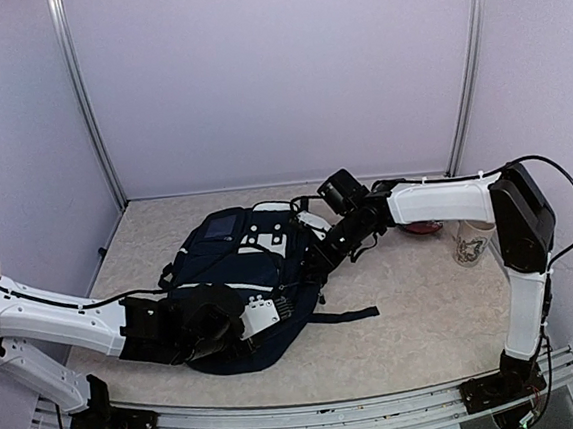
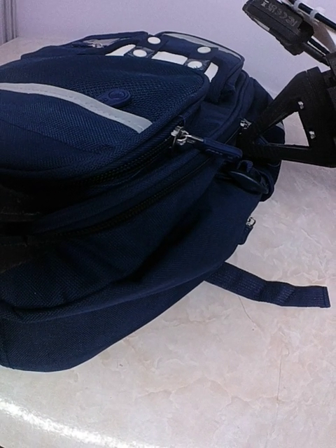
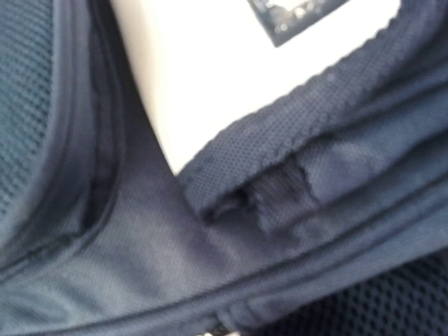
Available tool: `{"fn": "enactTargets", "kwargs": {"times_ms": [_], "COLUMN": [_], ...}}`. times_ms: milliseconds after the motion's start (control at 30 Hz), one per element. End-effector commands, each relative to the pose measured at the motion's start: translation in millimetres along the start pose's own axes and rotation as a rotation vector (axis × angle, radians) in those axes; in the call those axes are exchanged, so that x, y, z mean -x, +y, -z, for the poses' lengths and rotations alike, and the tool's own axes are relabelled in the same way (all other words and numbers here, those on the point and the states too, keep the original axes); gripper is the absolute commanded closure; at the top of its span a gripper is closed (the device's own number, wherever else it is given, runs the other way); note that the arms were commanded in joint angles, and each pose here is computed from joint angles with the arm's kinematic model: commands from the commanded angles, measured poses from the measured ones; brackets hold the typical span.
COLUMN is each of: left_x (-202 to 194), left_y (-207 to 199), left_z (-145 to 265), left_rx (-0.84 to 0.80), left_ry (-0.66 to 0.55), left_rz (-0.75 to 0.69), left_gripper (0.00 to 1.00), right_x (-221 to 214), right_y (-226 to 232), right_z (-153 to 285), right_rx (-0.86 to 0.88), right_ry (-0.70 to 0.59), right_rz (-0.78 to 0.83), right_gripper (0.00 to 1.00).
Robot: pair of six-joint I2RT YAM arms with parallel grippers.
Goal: Pack the student bag
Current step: Zip the student bag into the largest pocket of the bag, then place the student bag at the center of the board.
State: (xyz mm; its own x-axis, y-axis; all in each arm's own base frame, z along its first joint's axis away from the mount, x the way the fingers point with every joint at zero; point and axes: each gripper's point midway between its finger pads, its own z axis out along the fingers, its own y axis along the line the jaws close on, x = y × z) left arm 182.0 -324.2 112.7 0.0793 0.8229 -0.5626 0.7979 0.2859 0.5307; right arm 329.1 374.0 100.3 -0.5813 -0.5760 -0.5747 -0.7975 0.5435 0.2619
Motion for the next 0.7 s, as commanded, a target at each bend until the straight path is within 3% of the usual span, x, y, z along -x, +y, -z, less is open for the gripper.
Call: {"fn": "enactTargets", "kwargs": {"times_ms": [0, 67, 200, 667], "left_x": [9, 17, 21, 74], "left_y": [-25, -22, -12, 8], "left_z": [3, -1, -18, -59], "left_rx": [-0.122, -0.110, -0.073, -0.074], "left_ry": [-0.038, -0.056, -0.028, -0.108], "left_rz": [0.006, 0.031, 0.072, 0.127], "left_gripper": [1.00, 1.00, 1.00, 1.00], "right_x": [33, 42, 43, 10], "right_y": [-74, -43, -27, -53], "right_z": [33, 43, 69, 134], "right_rx": [-0.138, 0.016, 0.054, -0.161], "right_ry": [-0.163, -0.232, -0.280, -0.376], "right_rz": [-0.027, 0.015, 0.019, -0.082], "right_gripper": [0.84, 0.68, 0.58, 0.53]}}
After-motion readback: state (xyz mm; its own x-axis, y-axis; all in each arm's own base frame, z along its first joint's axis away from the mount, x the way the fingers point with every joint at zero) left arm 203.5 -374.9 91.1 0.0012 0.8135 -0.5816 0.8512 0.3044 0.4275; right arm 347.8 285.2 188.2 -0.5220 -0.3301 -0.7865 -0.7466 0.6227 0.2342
